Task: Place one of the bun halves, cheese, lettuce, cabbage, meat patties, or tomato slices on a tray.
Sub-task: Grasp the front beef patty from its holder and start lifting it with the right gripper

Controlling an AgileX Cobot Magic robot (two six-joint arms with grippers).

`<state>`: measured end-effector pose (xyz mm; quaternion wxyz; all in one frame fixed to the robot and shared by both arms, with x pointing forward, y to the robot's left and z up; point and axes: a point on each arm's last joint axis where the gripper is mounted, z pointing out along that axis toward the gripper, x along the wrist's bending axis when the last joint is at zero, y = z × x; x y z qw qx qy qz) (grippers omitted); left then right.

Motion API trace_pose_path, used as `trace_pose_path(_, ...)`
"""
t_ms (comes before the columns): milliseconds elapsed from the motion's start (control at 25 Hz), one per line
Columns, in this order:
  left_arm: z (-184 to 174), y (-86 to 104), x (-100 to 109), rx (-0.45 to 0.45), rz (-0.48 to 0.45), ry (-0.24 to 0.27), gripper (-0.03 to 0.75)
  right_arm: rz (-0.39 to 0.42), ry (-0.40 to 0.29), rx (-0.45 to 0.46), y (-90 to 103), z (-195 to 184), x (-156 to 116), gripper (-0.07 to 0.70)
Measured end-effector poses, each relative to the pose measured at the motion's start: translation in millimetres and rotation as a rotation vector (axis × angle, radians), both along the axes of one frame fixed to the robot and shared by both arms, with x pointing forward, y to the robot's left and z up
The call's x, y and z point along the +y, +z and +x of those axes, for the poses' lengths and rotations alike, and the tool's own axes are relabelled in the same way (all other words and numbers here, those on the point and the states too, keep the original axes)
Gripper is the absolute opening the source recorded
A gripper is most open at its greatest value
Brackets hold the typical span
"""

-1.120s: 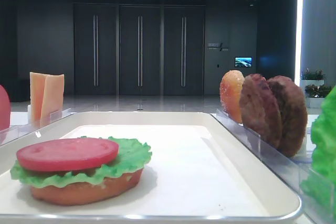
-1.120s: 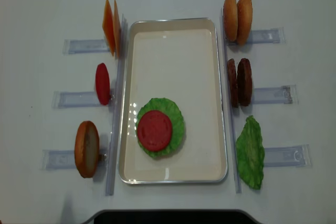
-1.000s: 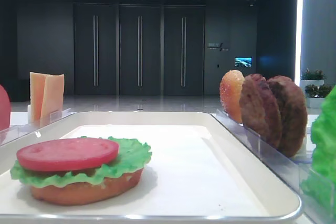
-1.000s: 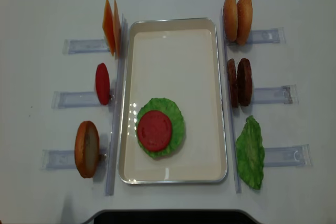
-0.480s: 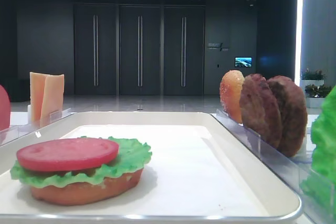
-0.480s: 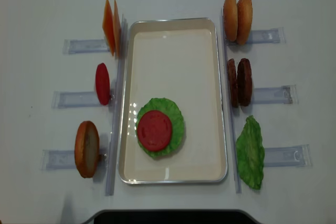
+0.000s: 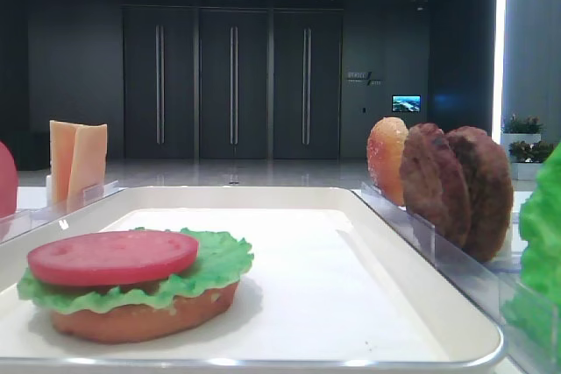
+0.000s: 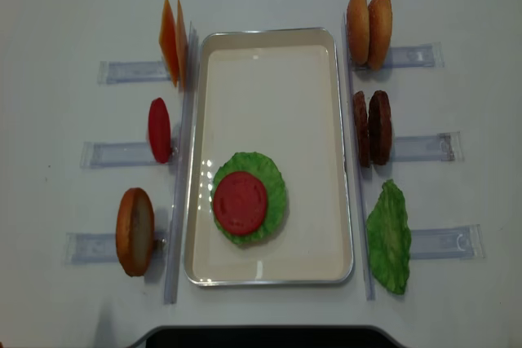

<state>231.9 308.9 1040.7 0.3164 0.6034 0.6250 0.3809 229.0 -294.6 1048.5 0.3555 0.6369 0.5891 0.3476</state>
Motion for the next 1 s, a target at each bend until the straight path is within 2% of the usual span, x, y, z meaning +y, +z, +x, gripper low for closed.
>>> trace_pose_path(600,0.0,0.0,0.0,0.0,0.0,0.0,-0.007,-0.014,0.044,0.0,0.1,0.1,2.8,0.275)
trace_pose_path(680,0.0,0.0,0.0,0.0,0.0,0.0,-0.007,-0.013,0.046,0.027,0.3,1.8,2.7,0.275)
trace_pose_path(800,0.0,0.0,0.0,0.0,0.0,0.0,-0.007,-0.006,0.049,0.101,9.4,10.9,2.0,0.274)
trace_pose_path(1000,0.0,0.0,0.0,0.0,0.0,0.0,-0.007,0.012,0.049,0.226,43.0,36.7,-0.2,0.273)
